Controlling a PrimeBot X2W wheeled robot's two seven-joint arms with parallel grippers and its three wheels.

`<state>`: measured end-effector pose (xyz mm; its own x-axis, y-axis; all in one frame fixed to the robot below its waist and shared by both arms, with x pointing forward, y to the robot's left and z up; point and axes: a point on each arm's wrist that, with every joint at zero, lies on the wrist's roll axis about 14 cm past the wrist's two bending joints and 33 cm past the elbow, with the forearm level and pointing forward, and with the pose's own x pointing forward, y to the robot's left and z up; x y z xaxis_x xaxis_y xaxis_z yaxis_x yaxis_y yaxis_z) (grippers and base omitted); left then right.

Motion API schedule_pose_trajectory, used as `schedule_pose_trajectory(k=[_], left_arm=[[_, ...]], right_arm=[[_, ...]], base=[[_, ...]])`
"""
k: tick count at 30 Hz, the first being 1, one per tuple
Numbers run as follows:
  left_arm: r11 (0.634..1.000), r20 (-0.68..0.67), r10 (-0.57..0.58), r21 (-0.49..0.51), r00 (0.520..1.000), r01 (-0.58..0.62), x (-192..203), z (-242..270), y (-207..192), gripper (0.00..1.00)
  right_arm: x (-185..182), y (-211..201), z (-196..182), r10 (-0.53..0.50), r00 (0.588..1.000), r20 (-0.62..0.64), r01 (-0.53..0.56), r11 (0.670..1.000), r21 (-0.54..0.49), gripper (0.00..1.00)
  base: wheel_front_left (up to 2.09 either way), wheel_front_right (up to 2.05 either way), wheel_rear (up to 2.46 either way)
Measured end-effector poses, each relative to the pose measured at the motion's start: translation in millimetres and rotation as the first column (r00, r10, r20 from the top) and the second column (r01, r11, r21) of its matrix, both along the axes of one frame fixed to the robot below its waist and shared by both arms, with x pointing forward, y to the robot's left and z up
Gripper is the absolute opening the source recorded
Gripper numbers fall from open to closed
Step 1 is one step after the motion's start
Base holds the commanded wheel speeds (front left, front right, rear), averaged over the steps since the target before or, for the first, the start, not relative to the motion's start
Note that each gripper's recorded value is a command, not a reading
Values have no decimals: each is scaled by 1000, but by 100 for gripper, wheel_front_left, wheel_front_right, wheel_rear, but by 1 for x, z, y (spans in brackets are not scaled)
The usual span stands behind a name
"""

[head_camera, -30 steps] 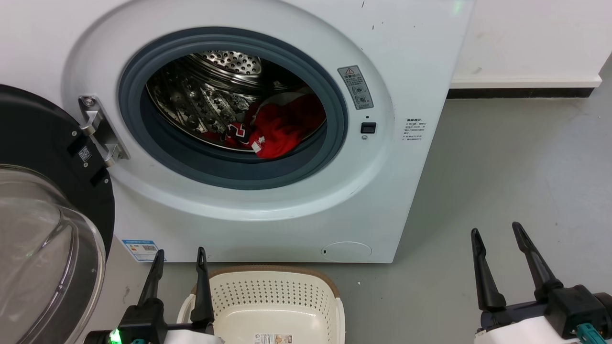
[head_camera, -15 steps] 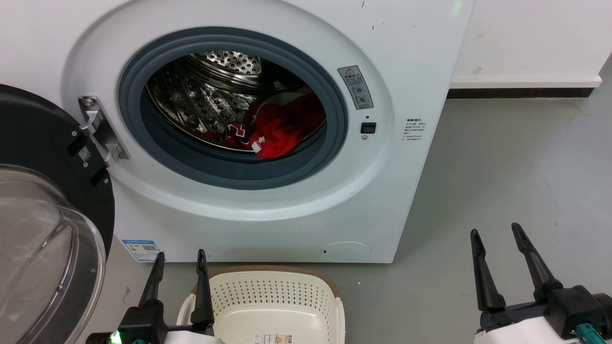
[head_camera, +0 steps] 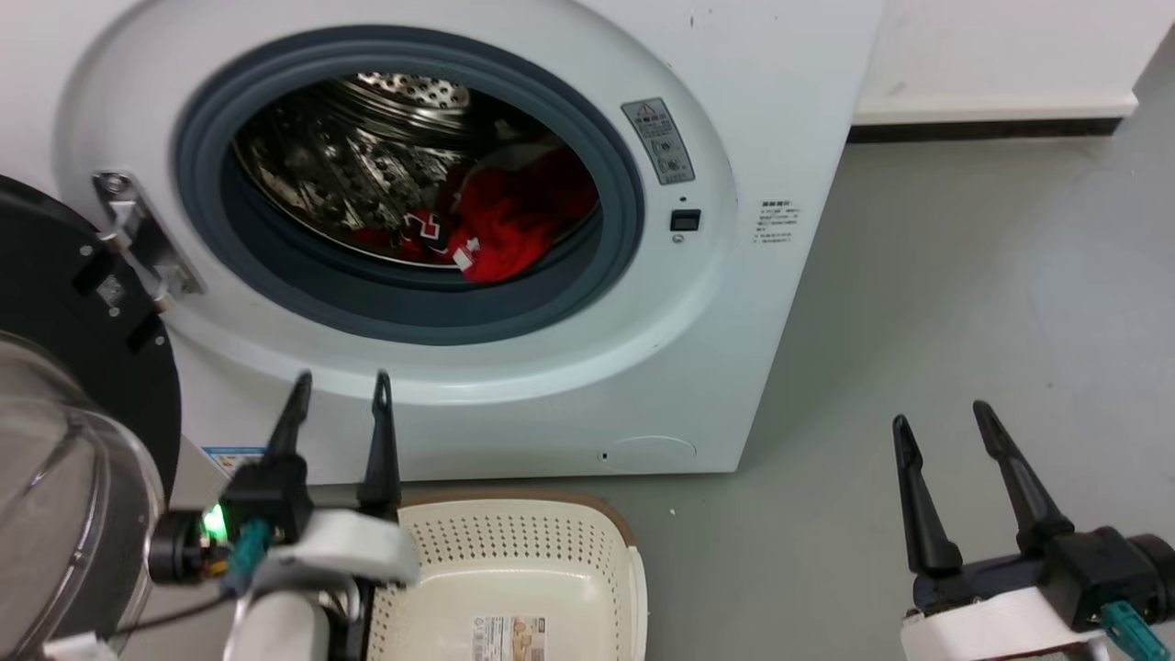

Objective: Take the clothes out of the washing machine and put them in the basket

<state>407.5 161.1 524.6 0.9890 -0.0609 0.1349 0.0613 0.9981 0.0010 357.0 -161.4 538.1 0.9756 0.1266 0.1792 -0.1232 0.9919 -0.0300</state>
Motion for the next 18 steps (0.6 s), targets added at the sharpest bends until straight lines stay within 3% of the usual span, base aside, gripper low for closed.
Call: schedule_pose_trajectory(k=[10,18], left_arm=[[993,1,-88,83,996,87,100,5,-13,100],[975,-73,-165,138,984,174,176,-17,-36,100]], right_arm=[[27,-21,-5,-63,998,-13,63,998,-10,100],[45,-41,-26,-117,991,-66,116,993,-9,100]], base=[[0,0,0],[0,0,0]])
